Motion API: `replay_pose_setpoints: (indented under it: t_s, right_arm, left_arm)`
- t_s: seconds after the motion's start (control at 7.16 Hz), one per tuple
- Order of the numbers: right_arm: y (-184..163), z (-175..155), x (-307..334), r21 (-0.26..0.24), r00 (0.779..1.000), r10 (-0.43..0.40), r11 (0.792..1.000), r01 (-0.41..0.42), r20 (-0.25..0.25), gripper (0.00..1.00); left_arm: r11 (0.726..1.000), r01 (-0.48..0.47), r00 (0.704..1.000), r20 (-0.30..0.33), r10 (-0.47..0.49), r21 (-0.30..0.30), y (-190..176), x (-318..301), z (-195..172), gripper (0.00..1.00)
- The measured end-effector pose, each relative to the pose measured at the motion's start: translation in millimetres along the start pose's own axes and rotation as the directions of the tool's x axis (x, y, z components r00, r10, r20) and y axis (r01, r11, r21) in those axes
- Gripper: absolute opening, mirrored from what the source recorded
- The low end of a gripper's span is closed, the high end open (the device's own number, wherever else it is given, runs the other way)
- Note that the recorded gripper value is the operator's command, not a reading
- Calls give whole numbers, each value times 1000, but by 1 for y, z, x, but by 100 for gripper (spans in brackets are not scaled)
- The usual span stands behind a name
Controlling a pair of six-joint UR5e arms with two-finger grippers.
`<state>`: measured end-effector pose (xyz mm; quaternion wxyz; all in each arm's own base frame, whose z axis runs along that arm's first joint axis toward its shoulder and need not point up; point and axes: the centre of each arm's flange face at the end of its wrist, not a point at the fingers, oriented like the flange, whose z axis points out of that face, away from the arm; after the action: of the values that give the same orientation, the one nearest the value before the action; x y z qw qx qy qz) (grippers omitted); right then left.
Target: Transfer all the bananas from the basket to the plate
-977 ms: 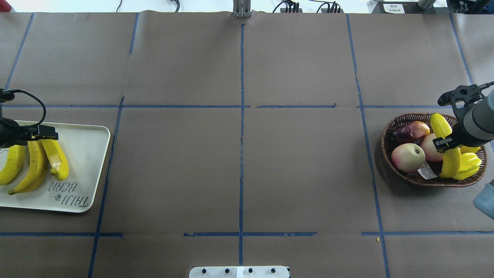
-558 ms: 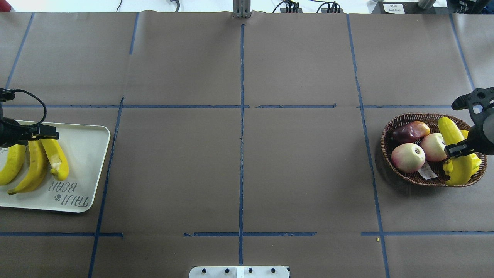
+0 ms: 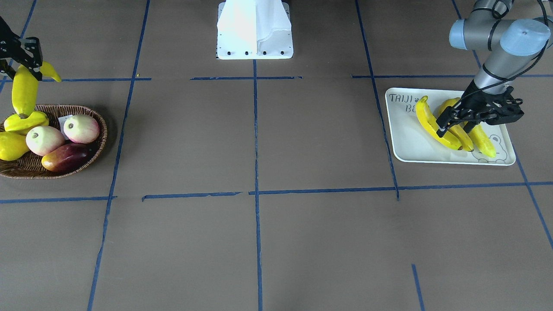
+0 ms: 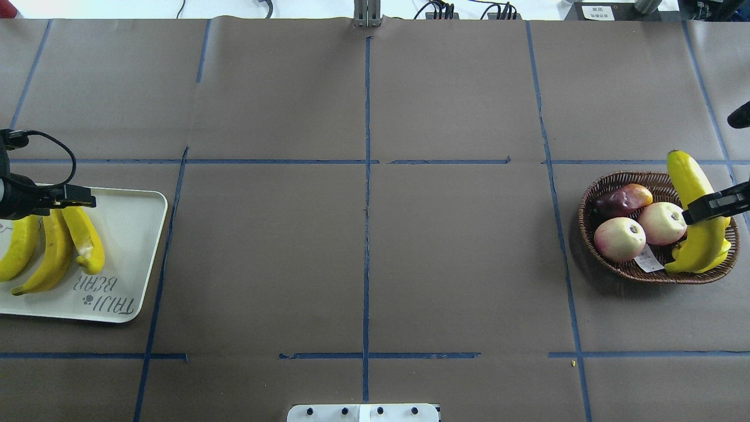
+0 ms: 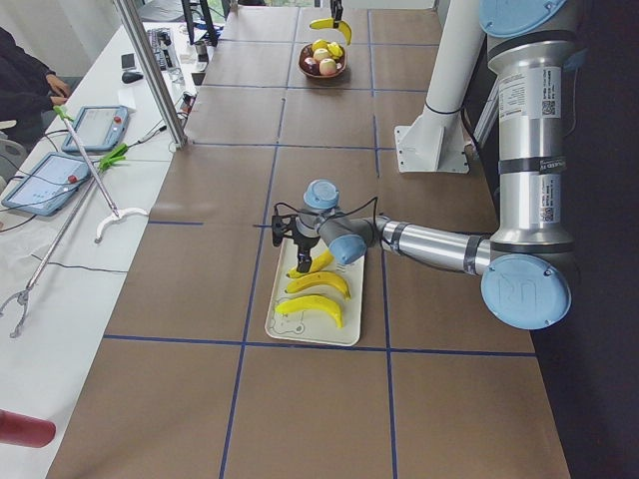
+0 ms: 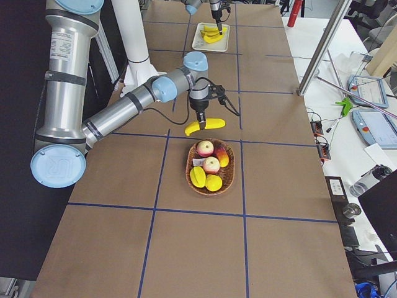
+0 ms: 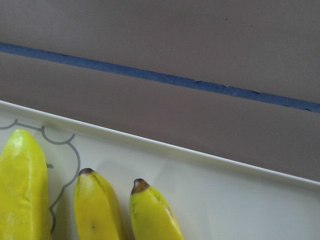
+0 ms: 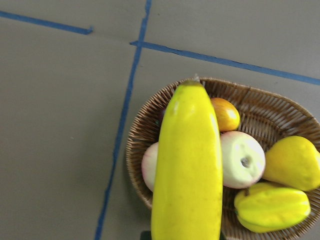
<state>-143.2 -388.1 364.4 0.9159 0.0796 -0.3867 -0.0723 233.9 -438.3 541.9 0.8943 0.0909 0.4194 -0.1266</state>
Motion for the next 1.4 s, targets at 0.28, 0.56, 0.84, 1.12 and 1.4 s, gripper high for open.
replay_pose_setpoints:
  t_s: [0.28,0.56,0.84,1.12,1.4]
  right_arm:
    - [-66,-14,-80,35,982,124,991,-130,141,1]
    - [-93,-16,-181,48,938,200,974,-222,284,1]
    - [-71,10,-258,84,877,193,963,-255,440,1]
    - [-40,35,-314,89,850,147,971,-221,506,1]
    - [-23,46,-358,108,843,112,974,-197,527,1]
  left_arm:
    - [1000,-6,998,-64,8,25,-7,29,-13,100]
    - [999,52,982,-181,-53,-13,-11,68,-26,100]
    - [990,130,938,-317,-141,-55,-20,116,-42,100]
    - [965,237,854,-450,-261,-111,-32,174,-68,99]
    - [954,225,785,-543,-298,-198,-23,255,-87,99]
